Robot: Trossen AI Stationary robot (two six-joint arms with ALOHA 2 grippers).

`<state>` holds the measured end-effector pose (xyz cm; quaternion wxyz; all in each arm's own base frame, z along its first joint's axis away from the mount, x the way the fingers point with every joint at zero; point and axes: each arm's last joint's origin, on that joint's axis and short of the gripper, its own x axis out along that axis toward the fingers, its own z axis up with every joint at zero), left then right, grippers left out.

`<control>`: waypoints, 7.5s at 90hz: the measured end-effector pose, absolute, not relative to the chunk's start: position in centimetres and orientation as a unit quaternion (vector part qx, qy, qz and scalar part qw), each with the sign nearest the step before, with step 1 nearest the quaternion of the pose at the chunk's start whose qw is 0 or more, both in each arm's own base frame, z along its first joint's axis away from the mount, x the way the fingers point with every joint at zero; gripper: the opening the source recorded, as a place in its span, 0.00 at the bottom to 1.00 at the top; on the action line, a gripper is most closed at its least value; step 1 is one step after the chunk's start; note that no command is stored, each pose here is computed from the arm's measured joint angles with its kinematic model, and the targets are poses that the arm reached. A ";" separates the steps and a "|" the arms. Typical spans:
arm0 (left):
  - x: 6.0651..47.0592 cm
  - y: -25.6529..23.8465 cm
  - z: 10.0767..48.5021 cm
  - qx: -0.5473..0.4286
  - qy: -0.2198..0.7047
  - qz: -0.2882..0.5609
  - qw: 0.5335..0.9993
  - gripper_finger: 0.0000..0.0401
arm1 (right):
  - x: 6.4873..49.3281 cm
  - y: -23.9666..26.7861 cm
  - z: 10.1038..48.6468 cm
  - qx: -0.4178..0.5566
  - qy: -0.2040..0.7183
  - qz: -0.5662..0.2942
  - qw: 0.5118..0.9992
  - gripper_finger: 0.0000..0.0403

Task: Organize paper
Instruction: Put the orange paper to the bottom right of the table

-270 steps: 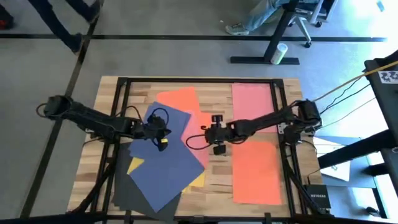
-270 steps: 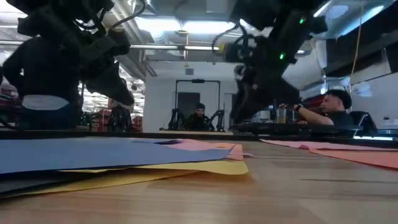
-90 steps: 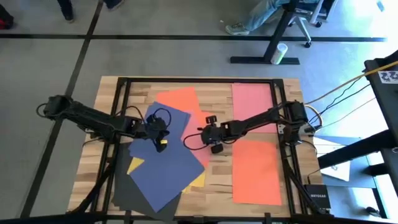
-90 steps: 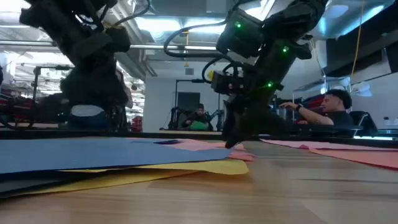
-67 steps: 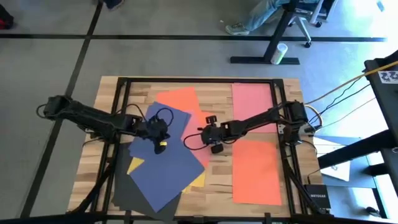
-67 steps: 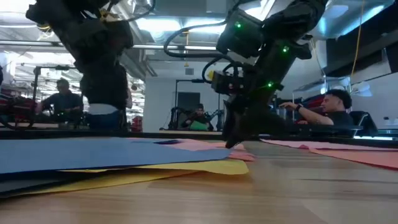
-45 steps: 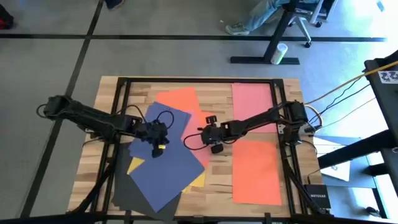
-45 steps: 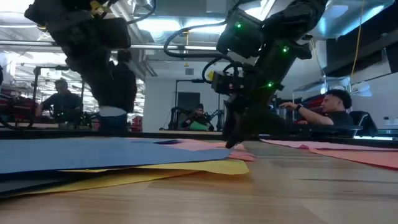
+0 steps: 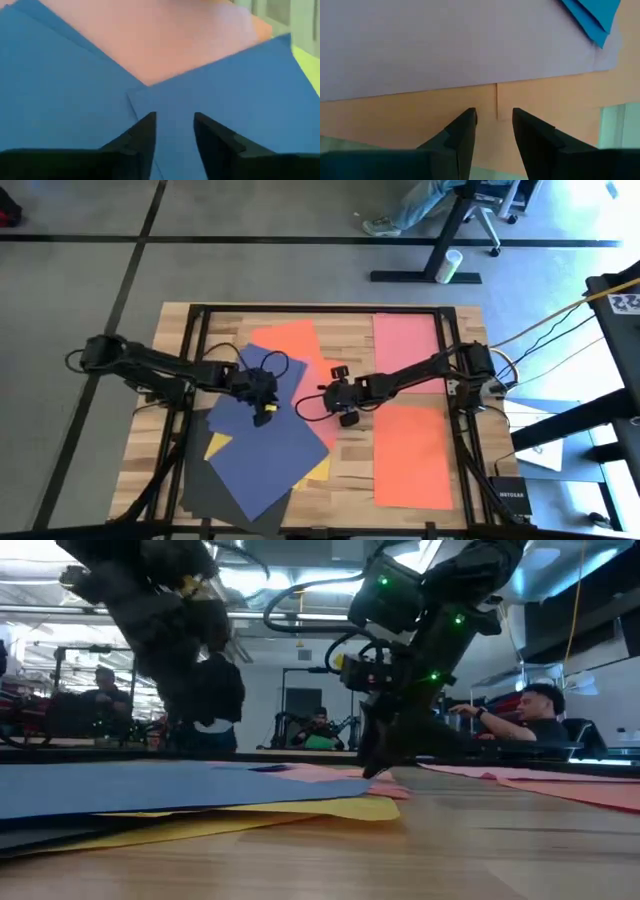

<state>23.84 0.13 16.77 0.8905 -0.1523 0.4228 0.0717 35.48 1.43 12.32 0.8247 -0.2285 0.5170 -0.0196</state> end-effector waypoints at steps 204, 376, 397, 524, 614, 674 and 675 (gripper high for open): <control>27.5 0.2 13.3 -0.161 0.521 0.067 0.835 0.34 | 35.4 1.4 12.3 -0.228 0.520 -0.019 0.823 0.30; 27.1 1.1 14.9 -0.189 0.491 0.088 0.846 0.42 | 35.4 1.4 12.3 -0.228 0.520 -0.019 0.823 0.30; 27.3 1.5 13.7 -0.169 0.511 0.091 0.838 0.42 | 35.5 1.4 12.3 -0.228 0.518 -0.019 0.824 0.30; 23.0 2.7 19.2 -0.066 0.580 0.211 0.784 0.00 | 35.4 1.4 12.3 -0.228 0.518 -0.019 0.824 0.30; 21.1 6.0 19.2 -0.064 0.579 0.391 0.713 0.00 | 35.4 1.4 12.2 -0.224 0.520 -0.022 0.824 0.30; 20.3 7.2 19.2 -0.064 0.592 0.412 0.690 0.00 | 35.4 1.4 12.2 -0.224 0.520 -0.022 0.824 0.30; 20.3 7.2 19.2 -0.064 0.592 0.412 0.690 0.00 | 35.4 1.4 12.2 -0.224 0.520 -0.022 0.824 0.30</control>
